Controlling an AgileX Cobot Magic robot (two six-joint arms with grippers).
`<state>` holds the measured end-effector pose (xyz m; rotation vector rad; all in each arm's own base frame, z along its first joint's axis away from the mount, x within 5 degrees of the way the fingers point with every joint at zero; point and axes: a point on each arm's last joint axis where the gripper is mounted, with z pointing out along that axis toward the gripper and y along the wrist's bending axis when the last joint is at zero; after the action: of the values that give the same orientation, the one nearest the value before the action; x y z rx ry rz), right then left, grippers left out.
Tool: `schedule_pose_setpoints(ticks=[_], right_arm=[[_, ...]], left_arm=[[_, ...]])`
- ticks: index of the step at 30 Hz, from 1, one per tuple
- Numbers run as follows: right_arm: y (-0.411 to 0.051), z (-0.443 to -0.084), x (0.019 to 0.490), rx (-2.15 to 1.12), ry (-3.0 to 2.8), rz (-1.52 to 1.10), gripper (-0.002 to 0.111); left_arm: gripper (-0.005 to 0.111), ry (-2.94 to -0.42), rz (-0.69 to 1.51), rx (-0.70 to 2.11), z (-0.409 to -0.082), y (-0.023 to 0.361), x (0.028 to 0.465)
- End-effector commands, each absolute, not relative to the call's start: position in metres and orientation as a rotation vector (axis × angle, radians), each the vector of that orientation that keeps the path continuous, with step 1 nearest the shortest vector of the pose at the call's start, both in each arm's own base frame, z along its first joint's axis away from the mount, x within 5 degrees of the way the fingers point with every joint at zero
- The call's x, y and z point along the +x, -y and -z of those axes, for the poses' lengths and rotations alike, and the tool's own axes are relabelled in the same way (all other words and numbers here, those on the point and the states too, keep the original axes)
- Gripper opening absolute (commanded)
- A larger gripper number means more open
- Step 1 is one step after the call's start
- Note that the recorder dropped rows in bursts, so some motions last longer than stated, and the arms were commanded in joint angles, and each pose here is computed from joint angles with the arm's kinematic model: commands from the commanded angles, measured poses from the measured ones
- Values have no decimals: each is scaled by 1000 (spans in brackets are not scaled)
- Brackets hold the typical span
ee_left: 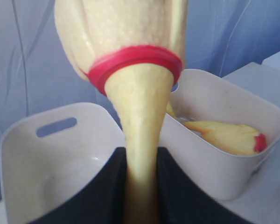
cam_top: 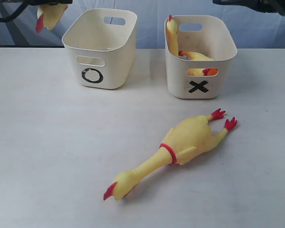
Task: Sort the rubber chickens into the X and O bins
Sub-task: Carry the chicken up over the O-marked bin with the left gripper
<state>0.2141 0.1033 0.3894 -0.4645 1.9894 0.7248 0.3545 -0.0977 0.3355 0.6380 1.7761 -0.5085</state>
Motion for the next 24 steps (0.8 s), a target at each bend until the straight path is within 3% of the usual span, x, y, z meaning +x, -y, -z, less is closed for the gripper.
schedule_pose_setpoints(ticks=[1, 7, 10, 24], right_arm=[[-102, -390, 212, -460, -1981, -723, 0], [-102, -390, 212, -459, -1980, -722, 0], [-102, -390, 212, -459, -1980, -722, 0], [-102, -390, 212, -459, -1980, -722, 0]], left_arm=[[0, -1661, 357, 625, -343, 104, 351], [0, -1756, 114, 433, -341, 109, 348], [0, -1856, 43, 473, -338, 116, 344], [0, -2077, 110, 532, -356, 127, 357]])
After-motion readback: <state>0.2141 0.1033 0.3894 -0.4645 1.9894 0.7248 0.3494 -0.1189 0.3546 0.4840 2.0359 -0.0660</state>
